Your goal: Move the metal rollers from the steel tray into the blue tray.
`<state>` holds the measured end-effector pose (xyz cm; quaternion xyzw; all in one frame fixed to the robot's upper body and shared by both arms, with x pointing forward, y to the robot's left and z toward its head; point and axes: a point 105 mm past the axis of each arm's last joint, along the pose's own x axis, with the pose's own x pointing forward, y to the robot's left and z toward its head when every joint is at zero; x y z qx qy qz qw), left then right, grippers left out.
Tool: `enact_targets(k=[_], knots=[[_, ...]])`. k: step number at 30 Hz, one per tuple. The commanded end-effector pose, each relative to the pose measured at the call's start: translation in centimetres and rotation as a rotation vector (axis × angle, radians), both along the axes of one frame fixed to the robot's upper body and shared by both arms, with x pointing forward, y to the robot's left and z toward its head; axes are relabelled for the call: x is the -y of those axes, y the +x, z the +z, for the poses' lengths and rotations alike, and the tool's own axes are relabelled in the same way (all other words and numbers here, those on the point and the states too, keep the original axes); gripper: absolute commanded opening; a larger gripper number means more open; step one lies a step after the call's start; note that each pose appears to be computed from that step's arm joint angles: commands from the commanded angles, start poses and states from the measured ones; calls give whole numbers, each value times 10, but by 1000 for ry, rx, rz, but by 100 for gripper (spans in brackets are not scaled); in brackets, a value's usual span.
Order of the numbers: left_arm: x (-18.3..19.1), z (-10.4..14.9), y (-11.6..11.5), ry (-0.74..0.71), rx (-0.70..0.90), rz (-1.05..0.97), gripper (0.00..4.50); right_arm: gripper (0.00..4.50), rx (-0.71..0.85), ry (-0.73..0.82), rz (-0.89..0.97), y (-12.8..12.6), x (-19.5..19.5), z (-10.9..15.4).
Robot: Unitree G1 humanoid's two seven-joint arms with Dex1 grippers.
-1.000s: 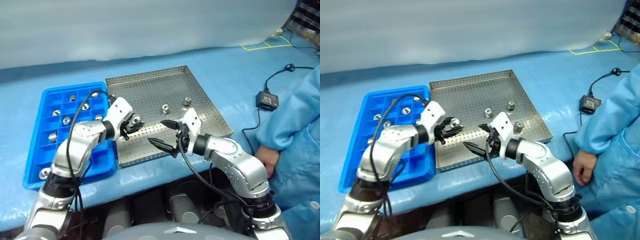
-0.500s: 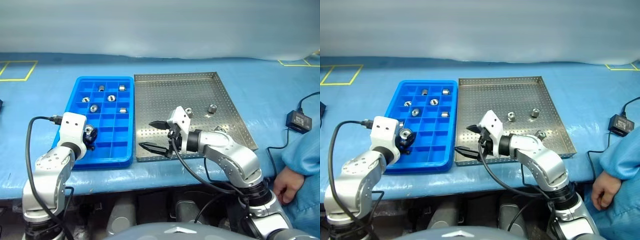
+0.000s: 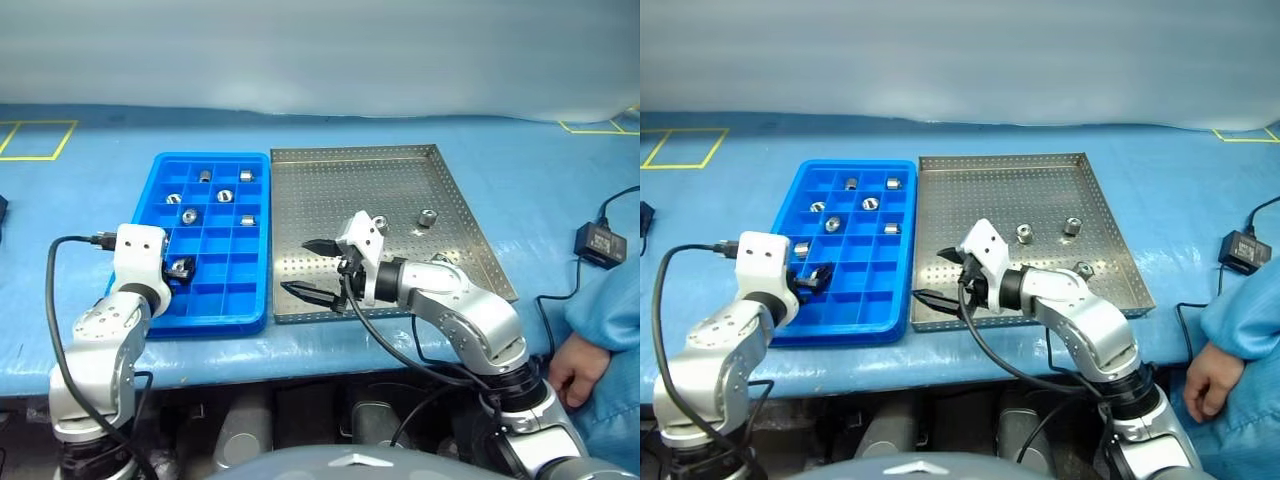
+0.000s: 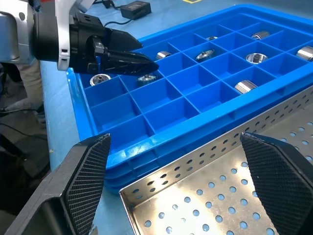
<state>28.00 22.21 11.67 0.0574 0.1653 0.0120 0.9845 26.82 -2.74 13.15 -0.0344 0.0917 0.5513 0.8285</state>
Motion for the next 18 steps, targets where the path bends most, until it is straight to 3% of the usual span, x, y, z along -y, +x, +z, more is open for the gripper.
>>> enact_targets(k=[1, 6, 10, 18], knots=[[27, 25, 8, -75, 140, -146, 382, 450, 68, -15, -75, 8, 5, 8], [90, 33, 1, -77, 191, -549, 382, 450, 19, -88, -428, 52, 29, -2], [113, 26, 6, -70, 176, -694, 382, 450, -62, -61, -794, 91, 54, -4], [143, 26, 10, -105, 185, -867, 382, 450, -71, -91, -1030, 125, 68, -12]])
